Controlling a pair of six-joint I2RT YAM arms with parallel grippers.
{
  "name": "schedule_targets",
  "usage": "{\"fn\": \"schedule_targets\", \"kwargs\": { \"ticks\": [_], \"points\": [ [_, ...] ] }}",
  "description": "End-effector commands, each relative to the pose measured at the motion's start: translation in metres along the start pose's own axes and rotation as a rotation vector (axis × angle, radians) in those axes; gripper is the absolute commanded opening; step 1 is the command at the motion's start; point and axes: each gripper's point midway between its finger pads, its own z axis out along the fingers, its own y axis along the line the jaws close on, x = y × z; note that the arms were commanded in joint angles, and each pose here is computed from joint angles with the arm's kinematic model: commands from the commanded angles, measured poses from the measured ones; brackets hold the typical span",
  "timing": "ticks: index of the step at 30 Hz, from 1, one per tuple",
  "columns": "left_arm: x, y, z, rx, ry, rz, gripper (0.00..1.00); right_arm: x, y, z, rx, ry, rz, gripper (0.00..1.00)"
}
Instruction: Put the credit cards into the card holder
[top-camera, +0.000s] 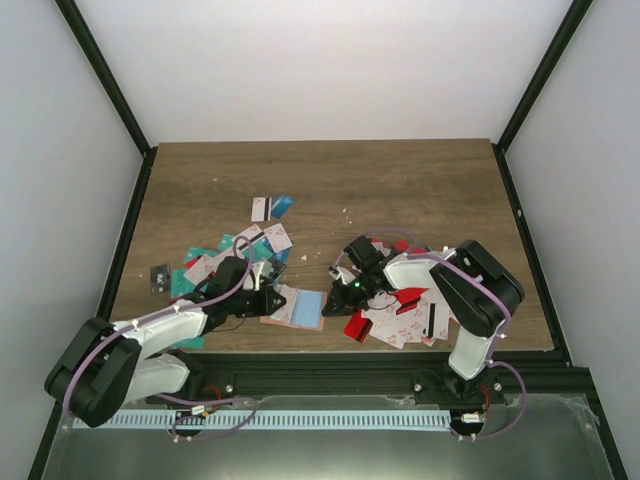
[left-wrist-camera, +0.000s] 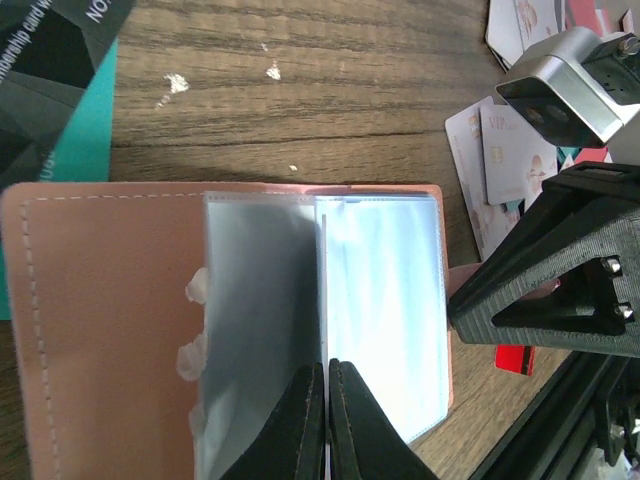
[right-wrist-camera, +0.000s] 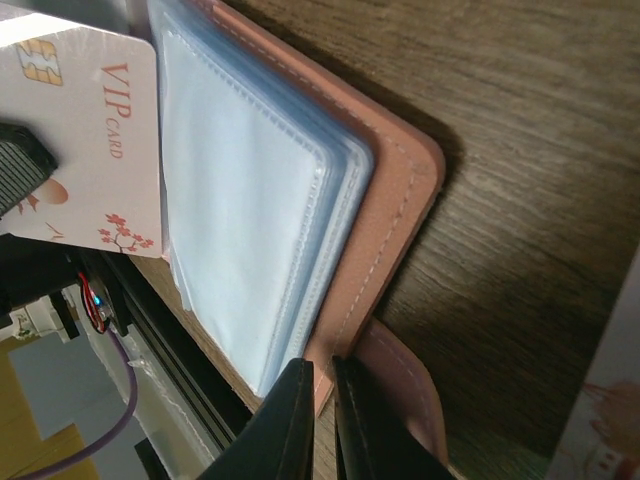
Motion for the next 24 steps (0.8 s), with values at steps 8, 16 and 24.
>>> {"fn": "schedule_targets", "kwargs": {
  "ticks": [8,16,24],
  "points": [
    [0.005,-0.004,0.004,0.027,0.033,0.035,0.04,0.006,-0.032,0.010,0.121,0.023,0.021,0.10],
    [0.002,-0.006,0.010,0.036,0.047,0.046,0.04,0.008,-0.033,0.011,0.121,0.036,0.010,0.10],
    [0.001,-0.003,0.014,0.023,0.051,0.017,0.04,0.013,-0.037,0.013,0.123,0.051,0.011,0.09]
  ]
}}
